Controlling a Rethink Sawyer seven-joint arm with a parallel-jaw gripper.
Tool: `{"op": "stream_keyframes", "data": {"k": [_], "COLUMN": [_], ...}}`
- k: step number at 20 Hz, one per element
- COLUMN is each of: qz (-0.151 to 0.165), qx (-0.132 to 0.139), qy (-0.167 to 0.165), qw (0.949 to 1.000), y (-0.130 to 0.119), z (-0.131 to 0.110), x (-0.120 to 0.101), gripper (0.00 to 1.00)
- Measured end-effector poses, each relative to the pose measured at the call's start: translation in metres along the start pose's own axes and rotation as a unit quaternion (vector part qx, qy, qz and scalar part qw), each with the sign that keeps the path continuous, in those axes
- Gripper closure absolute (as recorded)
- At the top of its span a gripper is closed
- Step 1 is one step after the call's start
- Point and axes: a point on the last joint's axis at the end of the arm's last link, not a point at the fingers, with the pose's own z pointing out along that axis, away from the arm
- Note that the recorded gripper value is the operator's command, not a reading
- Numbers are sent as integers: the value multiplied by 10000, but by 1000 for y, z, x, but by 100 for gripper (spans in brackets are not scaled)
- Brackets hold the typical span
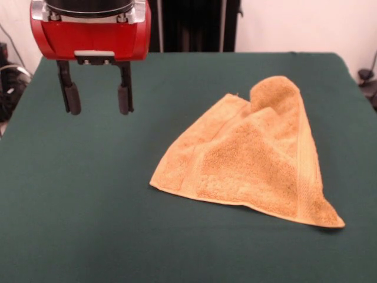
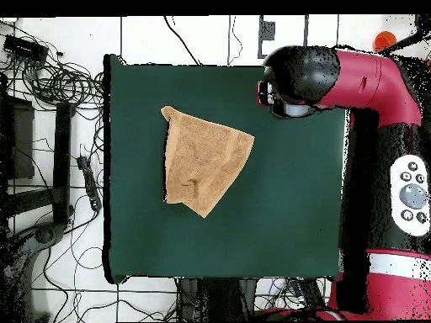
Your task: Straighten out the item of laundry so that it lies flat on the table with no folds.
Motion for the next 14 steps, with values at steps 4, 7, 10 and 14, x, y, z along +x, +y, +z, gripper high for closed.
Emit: {"op": "stream_keyframes", "data": {"k": [4,7,10,14], "qz": [-29,-48,-59,-64], "qx": [-15,-26,-29,-32], "qy": [-4,-7,-8,-7], "qw": [10000,10000,10000,10000], "y": [6,10,12,13], "z": [-1,-1,-1,-1], "x": [-1,-2,-3,-3], "gripper": [0,0,0,0]}}
